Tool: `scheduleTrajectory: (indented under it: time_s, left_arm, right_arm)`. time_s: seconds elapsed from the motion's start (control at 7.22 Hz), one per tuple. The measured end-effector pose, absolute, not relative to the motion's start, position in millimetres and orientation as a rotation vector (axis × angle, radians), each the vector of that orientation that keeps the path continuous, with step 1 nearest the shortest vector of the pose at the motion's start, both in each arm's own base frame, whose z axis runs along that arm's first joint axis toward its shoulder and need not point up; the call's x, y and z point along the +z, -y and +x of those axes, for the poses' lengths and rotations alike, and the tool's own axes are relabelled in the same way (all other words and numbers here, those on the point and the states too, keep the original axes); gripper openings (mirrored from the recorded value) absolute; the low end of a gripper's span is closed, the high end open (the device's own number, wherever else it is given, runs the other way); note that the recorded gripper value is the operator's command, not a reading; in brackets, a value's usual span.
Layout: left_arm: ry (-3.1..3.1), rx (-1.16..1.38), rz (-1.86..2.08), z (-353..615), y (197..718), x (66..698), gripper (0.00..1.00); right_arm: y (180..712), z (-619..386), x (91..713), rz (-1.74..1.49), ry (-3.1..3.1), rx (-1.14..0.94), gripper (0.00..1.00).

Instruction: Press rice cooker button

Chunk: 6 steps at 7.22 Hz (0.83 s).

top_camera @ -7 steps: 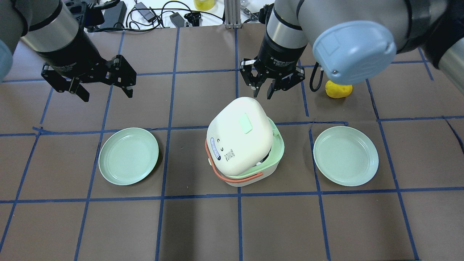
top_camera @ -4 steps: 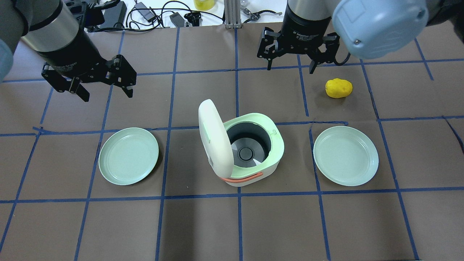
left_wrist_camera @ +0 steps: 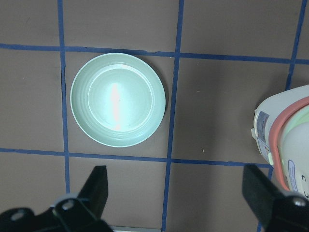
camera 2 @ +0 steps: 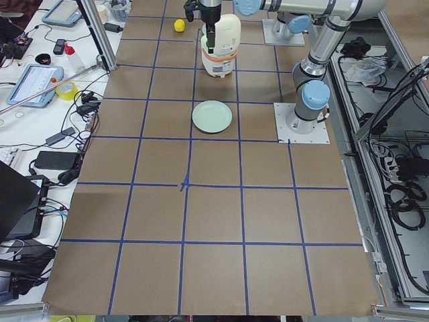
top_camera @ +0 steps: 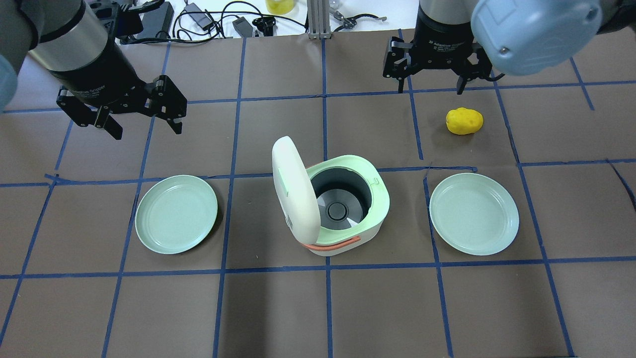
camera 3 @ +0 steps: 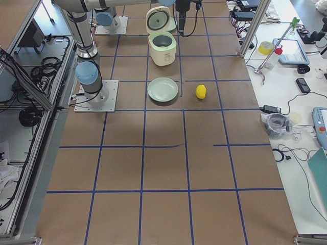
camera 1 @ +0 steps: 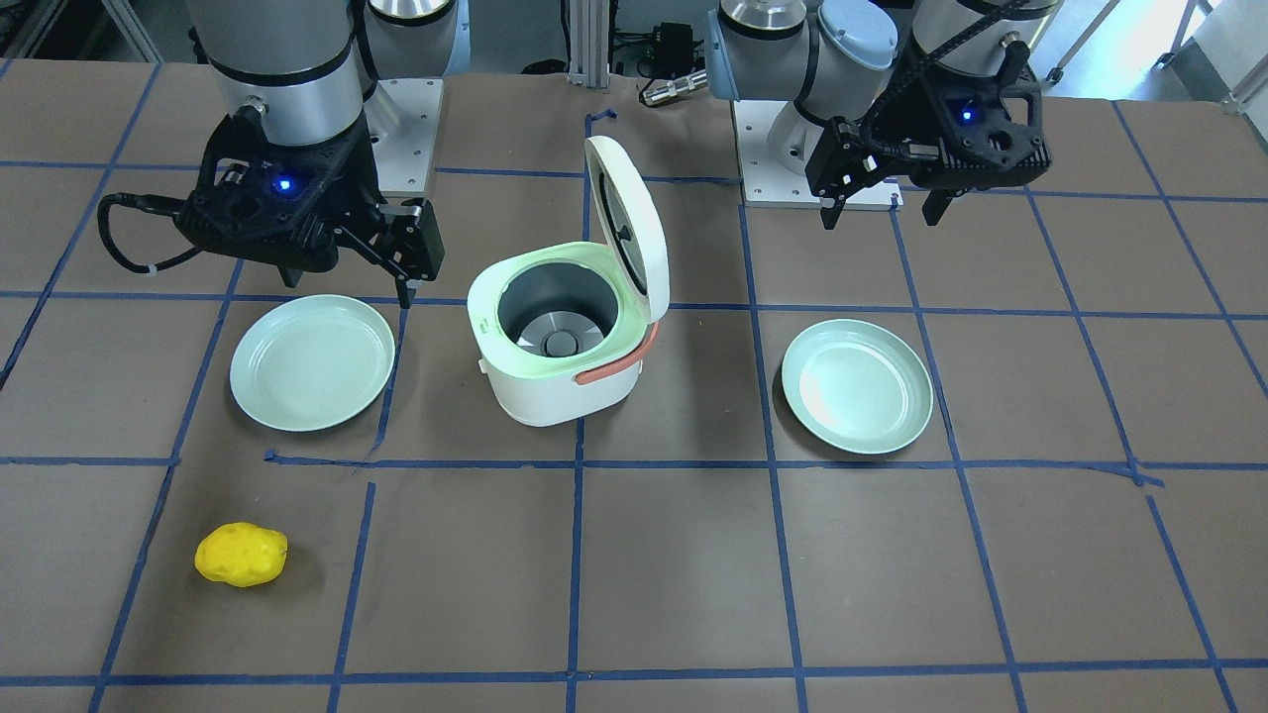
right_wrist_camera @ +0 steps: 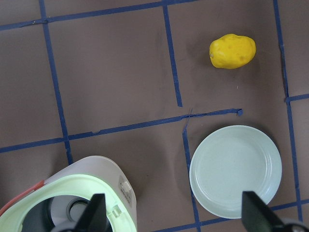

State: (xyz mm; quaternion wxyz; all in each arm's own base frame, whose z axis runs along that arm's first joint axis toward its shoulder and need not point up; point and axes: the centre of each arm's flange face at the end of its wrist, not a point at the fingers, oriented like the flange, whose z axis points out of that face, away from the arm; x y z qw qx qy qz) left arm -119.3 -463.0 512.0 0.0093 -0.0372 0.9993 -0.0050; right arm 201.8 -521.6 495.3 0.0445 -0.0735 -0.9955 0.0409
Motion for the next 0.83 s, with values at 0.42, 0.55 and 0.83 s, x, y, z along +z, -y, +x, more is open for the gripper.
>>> scheduleTrajectory:
  time_s: [0.42, 0.55, 0.83]
  left_arm:
    - [-3.121, -0.016, -0.116, -119, 463, 512, 1.00]
    - [-3.121, -0.016, -0.116, -119, 463, 512, 1.00]
    - [-3.121, -0.016, -0.116, -119, 463, 512, 1.00]
  right_arm:
    - [530, 175, 495, -0.160, 3.056, 0.098, 1.00]
    - [533, 163, 495, -0.155, 3.072, 0.092, 1.00]
    - [538, 138, 496, -0.125, 3.110, 0.064, 1.00]
